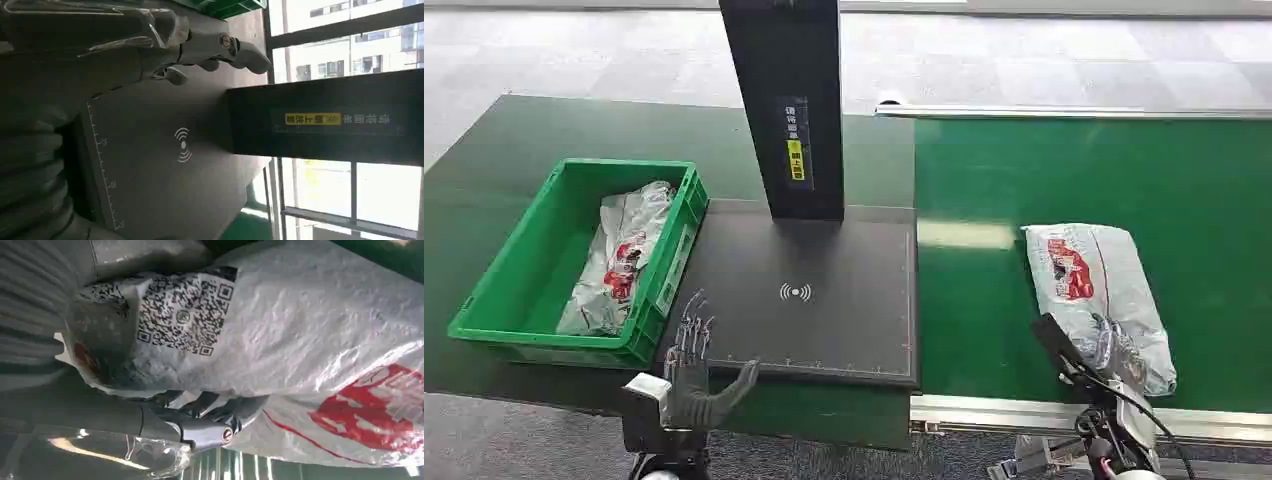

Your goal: Moved the parcel from conveyor to table for the left to box.

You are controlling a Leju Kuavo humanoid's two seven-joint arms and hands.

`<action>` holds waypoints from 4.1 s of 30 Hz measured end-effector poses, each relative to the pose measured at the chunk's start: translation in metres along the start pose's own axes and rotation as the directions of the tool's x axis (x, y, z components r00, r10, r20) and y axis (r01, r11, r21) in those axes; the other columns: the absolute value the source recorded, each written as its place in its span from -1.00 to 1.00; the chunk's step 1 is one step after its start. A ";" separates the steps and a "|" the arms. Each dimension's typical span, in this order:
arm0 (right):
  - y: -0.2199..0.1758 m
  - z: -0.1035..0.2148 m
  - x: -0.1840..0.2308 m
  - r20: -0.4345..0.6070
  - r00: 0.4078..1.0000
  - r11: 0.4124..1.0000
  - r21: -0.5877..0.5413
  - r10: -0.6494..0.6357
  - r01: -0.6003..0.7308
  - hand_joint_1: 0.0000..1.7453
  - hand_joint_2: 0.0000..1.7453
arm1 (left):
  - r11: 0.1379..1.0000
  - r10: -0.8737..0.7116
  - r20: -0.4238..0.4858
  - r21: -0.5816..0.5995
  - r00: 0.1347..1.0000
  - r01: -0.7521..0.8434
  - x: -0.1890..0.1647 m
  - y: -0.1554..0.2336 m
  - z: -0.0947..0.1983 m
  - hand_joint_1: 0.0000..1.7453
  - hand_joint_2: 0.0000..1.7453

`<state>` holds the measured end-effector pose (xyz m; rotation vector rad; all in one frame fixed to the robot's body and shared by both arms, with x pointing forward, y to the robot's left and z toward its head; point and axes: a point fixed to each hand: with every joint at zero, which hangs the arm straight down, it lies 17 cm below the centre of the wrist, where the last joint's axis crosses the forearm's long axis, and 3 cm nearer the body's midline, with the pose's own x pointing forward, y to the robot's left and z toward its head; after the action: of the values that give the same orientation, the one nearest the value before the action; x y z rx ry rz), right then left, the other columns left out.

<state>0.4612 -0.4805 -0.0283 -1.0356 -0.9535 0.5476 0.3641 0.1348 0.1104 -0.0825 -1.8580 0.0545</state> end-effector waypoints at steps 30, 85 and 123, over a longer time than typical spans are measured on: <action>-0.101 0.168 0.363 0.853 0.484 0.944 0.028 -0.194 0.329 1.00 1.00 | 0.997 -0.071 0.104 0.020 0.992 0.069 0.029 0.019 -0.020 -1.00 1.00; -0.142 0.206 0.332 0.504 -0.141 0.267 0.650 -0.852 0.711 -1.00 1.00 | 0.544 -0.720 0.242 -0.386 0.651 0.745 -0.059 -0.126 -0.070 -1.00 1.00; -0.140 0.198 0.280 0.551 -0.085 0.269 0.530 -0.830 0.804 -1.00 1.00 | 0.638 -0.736 0.493 0.277 0.464 0.718 0.164 -0.053 -0.116 1.00 1.00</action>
<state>0.4249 -0.2331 0.2448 0.1465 -2.1573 -0.1652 0.4274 0.0953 0.3047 0.8715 -2.3441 -0.5647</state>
